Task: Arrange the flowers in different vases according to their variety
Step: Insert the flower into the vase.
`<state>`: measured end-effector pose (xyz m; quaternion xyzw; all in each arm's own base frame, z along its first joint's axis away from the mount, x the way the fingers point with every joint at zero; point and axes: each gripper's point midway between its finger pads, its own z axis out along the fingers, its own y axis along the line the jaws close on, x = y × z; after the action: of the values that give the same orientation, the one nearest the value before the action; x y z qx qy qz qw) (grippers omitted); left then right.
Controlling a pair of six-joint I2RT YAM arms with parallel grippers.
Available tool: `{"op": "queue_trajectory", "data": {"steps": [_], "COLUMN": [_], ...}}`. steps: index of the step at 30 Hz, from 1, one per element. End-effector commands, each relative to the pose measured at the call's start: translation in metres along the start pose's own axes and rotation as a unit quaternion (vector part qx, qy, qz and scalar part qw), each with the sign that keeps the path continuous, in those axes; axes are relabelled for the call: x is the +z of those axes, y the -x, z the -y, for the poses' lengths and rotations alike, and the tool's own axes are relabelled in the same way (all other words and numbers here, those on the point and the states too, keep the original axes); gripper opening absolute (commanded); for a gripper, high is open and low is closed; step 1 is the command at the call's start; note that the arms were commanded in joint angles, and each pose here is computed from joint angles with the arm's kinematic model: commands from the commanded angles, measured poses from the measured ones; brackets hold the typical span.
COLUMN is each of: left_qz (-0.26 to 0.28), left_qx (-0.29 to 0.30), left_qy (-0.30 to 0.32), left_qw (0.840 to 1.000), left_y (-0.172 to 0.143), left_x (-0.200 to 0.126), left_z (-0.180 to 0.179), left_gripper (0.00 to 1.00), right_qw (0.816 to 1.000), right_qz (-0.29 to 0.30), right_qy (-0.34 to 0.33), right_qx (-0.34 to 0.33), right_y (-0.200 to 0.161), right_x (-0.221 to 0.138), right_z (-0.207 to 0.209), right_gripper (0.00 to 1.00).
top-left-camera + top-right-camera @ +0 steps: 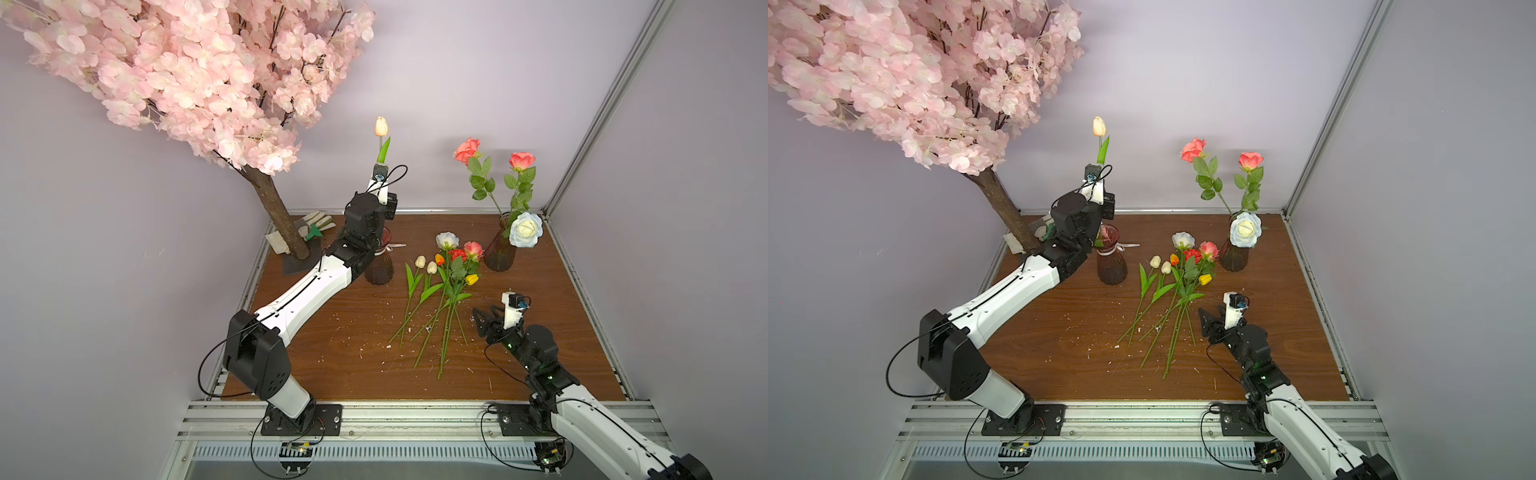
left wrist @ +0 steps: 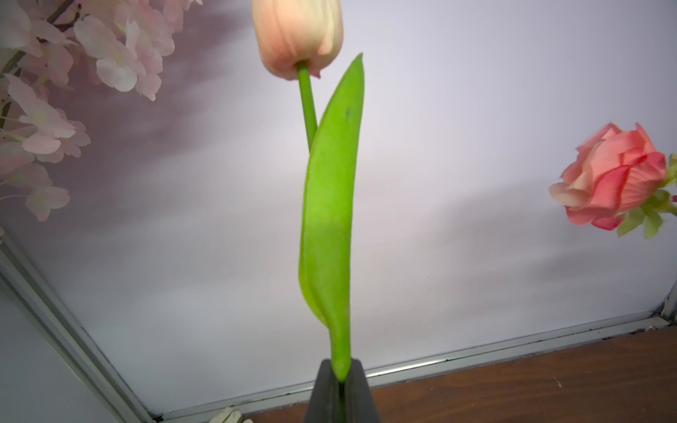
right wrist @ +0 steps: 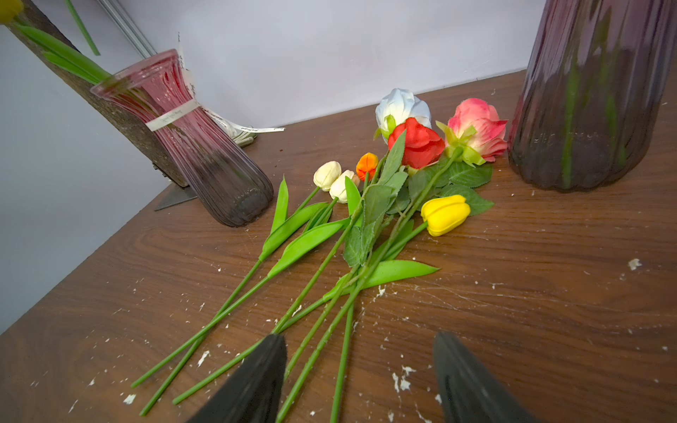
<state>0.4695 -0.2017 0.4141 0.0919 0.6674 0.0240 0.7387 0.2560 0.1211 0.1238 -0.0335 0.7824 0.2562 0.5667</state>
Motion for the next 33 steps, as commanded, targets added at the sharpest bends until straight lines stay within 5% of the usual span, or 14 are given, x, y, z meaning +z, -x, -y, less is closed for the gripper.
{"op": "queue_trajectory", "data": {"steps": [1, 10, 12, 16, 26, 33], "left_qz": [0.027, 0.015, 0.012, 0.017, 0.008, -0.042], "left_qx": [0.0, -0.013, -0.02, -0.042, -0.12, -0.172], "left_qy": [0.002, -0.012, -0.016, -0.012, -0.056, -0.139], "left_qw": [1.0, 1.0, 1.0, 0.999, 0.991, 0.974], "left_y": [0.0, -0.042, -0.046, -0.043, -0.001, -0.014], "left_x": [0.006, 0.006, 0.002, -0.011, -0.055, -0.094], "left_z": [-0.006, 0.003, 0.003, -0.005, -0.017, 0.006], "left_gripper": [0.05, 0.08, 0.16, 0.5, 0.68, 0.97], "right_qw": [1.0, 1.0, 1.0, 1.0, 1.0, 1.0], "right_qz": [0.016, 0.016, 0.017, 0.017, 0.017, 0.022], "right_qy": [0.012, 0.013, 0.012, 0.013, 0.013, 0.021], "right_qx": [0.0, -0.001, -0.001, 0.0, -0.001, 0.002], "right_y": [0.008, 0.008, 0.008, 0.008, 0.008, 0.01], "right_x": [0.0, -0.001, -0.001, -0.001, 0.0, -0.003], "right_z": [-0.006, -0.006, -0.006, -0.006, -0.006, -0.009], "right_gripper": [0.7, 0.7, 0.7, 0.7, 0.7, 0.77]}}
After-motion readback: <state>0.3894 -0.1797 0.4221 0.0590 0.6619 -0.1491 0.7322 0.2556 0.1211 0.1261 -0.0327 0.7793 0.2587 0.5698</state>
